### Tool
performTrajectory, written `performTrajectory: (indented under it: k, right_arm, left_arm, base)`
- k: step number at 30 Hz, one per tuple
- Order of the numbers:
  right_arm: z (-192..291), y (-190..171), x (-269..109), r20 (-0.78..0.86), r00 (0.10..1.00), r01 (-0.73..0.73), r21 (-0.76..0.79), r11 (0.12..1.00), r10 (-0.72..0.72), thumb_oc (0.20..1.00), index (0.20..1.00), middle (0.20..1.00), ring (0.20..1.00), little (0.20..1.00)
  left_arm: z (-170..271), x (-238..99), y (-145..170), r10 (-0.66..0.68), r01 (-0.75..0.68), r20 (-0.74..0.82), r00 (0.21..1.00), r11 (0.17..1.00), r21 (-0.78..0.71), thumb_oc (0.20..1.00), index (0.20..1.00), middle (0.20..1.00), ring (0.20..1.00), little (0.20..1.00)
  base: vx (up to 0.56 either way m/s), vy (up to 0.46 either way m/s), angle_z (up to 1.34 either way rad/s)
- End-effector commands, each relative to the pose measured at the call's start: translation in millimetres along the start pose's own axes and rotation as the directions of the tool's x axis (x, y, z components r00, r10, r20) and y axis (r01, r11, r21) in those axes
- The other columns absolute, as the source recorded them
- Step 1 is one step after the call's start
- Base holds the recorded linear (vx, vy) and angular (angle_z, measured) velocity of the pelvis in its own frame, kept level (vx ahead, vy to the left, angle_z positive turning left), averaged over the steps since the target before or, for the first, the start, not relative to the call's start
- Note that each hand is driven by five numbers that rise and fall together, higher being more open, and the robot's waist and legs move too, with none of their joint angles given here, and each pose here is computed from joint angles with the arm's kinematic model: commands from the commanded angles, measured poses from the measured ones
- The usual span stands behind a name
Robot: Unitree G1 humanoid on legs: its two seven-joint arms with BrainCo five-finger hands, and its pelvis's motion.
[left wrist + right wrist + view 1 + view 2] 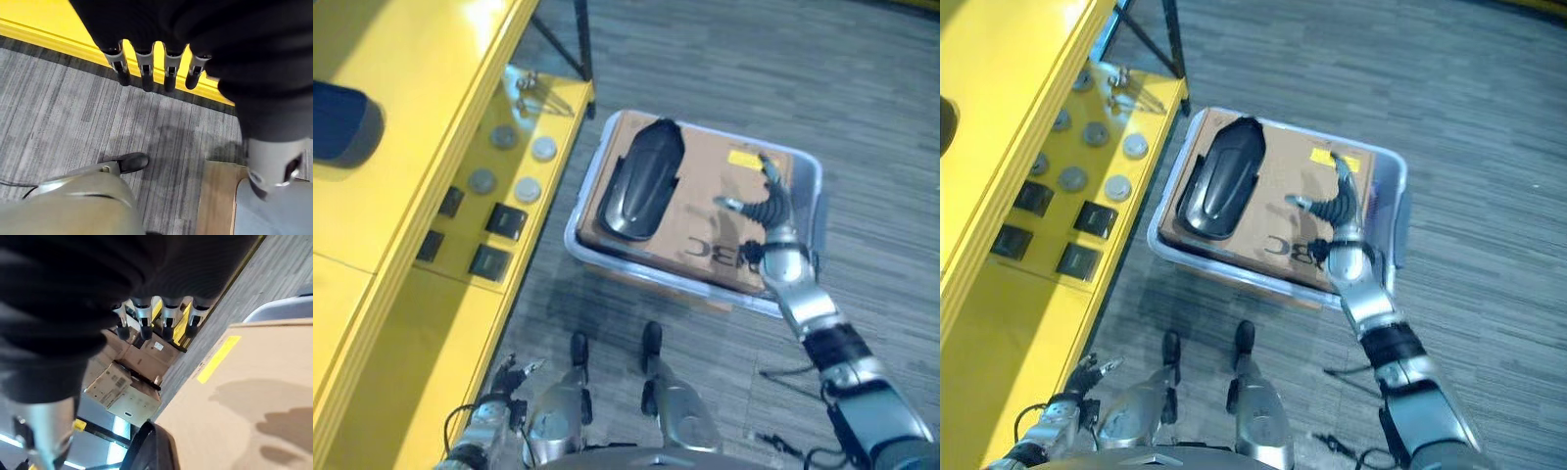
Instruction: Move parts from the plastic box to the shelf.
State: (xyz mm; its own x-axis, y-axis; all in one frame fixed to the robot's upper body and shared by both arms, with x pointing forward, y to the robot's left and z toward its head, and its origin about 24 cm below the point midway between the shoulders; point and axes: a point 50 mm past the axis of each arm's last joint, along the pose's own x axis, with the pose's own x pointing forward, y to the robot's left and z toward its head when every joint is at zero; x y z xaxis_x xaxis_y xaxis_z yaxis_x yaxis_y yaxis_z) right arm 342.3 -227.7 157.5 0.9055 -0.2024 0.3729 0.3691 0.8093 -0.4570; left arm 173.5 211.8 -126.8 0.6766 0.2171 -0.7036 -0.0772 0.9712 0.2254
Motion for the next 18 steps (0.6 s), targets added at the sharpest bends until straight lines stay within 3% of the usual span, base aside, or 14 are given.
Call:
performTrajectory:
  k: [1, 10, 18]
  right_arm:
    - [20, -16, 19, 0.072, 0.994, 0.08, -0.05, 0.996, -0.076, 1.0, 1.0, 1.0, 1.0, 1.0]
    - [40, -29, 53, 0.067, 0.987, 0.146, -0.052, 0.988, -0.143, 1.0, 1.0, 1.0, 1.0, 1.0]
    - [32, -25, 60, -0.014, 0.995, 0.1, -0.136, 0.986, -0.103, 1.0, 1.0, 1.0, 1.0, 1.0]
  left_arm:
    - [12, 5, 10, -0.004, 0.002, 0.041, 0.999, 0.998, 0.058, 1.0, 1.0, 1.0, 1.0, 1.0]
    - [53, 13, -6, -0.098, 0.085, 0.144, 0.985, 0.992, 0.095, 1.0, 1.0, 1.0, 1.0, 1.0]
    - [60, 14, -12, -0.117, 0.101, 0.156, 0.981, 0.989, 0.104, 1.0, 1.0, 1.0, 1.0, 1.0]
  base:
    - [-0.08, 0.005, 0.3]
    - [-0.04, 0.029, 0.21]
    - [-0.01, 0.031, 0.08]
